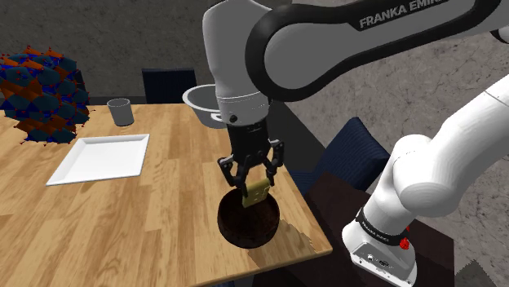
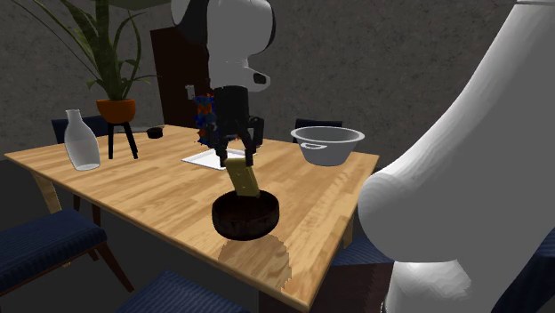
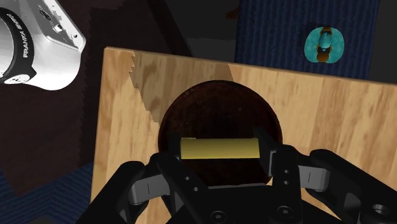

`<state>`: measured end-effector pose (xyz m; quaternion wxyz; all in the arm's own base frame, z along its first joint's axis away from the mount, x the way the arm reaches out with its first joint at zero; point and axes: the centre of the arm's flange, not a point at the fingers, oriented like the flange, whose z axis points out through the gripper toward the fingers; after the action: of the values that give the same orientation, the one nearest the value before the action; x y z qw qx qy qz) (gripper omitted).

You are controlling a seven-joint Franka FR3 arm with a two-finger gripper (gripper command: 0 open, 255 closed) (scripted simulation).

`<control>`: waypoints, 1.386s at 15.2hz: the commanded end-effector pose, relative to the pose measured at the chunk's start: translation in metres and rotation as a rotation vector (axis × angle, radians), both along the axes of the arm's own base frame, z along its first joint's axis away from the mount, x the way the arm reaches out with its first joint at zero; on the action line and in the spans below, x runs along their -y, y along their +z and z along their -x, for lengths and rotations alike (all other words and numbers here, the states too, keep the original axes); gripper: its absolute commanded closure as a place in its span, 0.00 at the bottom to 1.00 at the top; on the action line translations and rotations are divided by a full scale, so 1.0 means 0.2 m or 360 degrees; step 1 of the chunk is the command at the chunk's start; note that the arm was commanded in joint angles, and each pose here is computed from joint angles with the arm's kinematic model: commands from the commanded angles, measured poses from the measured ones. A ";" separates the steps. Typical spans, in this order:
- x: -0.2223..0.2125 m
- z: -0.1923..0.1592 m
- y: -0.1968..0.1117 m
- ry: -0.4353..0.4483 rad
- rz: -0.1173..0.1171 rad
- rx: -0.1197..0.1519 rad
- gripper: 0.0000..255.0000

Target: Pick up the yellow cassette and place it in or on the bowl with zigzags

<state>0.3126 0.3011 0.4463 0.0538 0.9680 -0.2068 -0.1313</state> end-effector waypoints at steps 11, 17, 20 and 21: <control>0.00 0.00 -0.14 0.0000 -0.0001 0.0001 1.00; 0.00 0.00 -0.14 0.0000 -0.0001 0.0001 0.00; -0.01 -0.04 -0.01 0.0000 -0.0001 0.0001 0.00; -0.01 -0.06 0.05 0.0000 -0.0001 0.0001 0.00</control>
<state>0.3196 0.3048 0.4478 0.0530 0.9681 -0.2069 -0.1307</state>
